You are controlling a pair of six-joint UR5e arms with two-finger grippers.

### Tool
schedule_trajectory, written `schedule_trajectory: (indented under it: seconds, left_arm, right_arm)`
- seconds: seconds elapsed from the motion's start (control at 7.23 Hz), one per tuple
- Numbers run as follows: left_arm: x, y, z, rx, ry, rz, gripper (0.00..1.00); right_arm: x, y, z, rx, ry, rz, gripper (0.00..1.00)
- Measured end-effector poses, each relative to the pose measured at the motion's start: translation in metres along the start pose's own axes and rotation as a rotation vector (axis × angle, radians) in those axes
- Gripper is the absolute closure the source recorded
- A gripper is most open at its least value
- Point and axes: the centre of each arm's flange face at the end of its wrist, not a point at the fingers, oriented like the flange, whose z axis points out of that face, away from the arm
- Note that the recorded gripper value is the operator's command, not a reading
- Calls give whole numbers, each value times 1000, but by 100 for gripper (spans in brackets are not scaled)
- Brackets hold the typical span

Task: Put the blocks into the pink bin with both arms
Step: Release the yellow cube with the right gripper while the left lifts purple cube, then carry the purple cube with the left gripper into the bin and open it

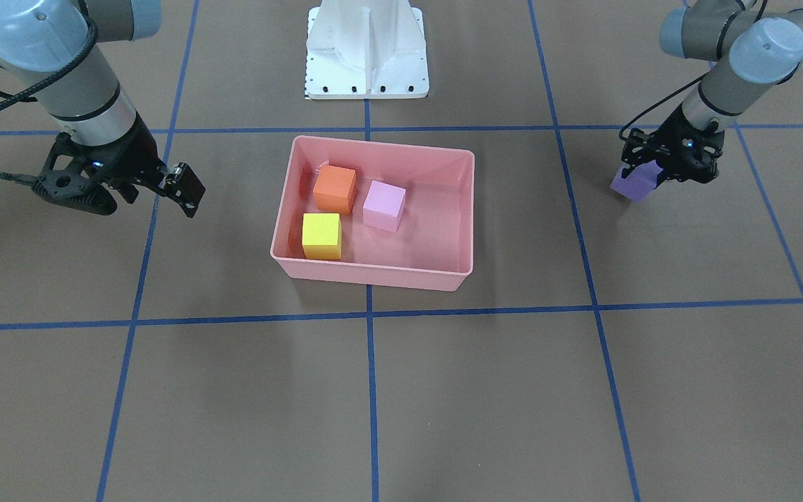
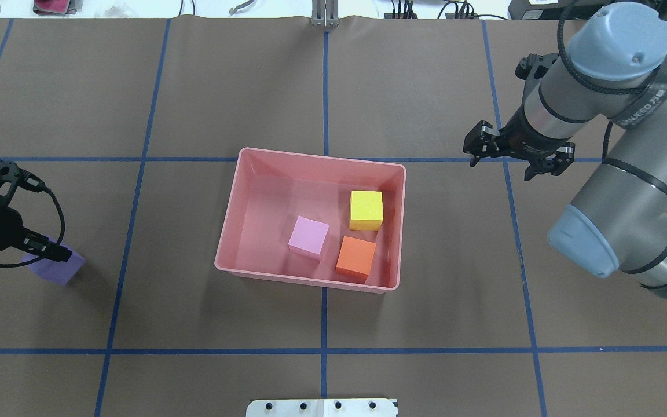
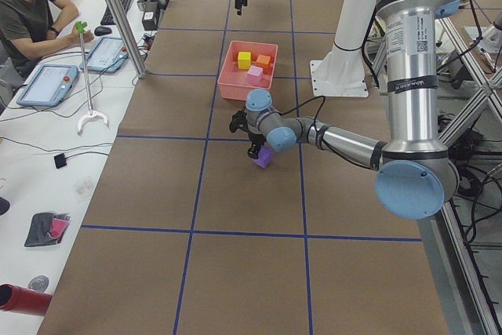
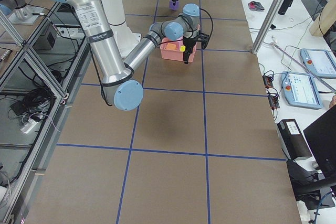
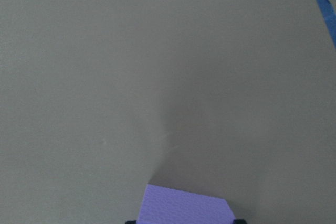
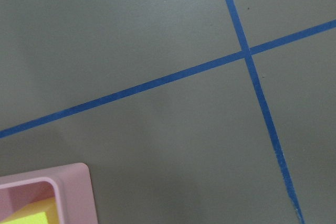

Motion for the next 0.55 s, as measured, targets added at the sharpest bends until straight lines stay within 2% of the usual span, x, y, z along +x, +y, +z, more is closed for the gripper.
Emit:
schedule_trajectory:
  seconds: [0.55]
  left_arm:
    - [195, -139, -99, 30, 60, -181, 100]
  right_arm:
    - [101, -42, 5, 3, 79, -130, 0]
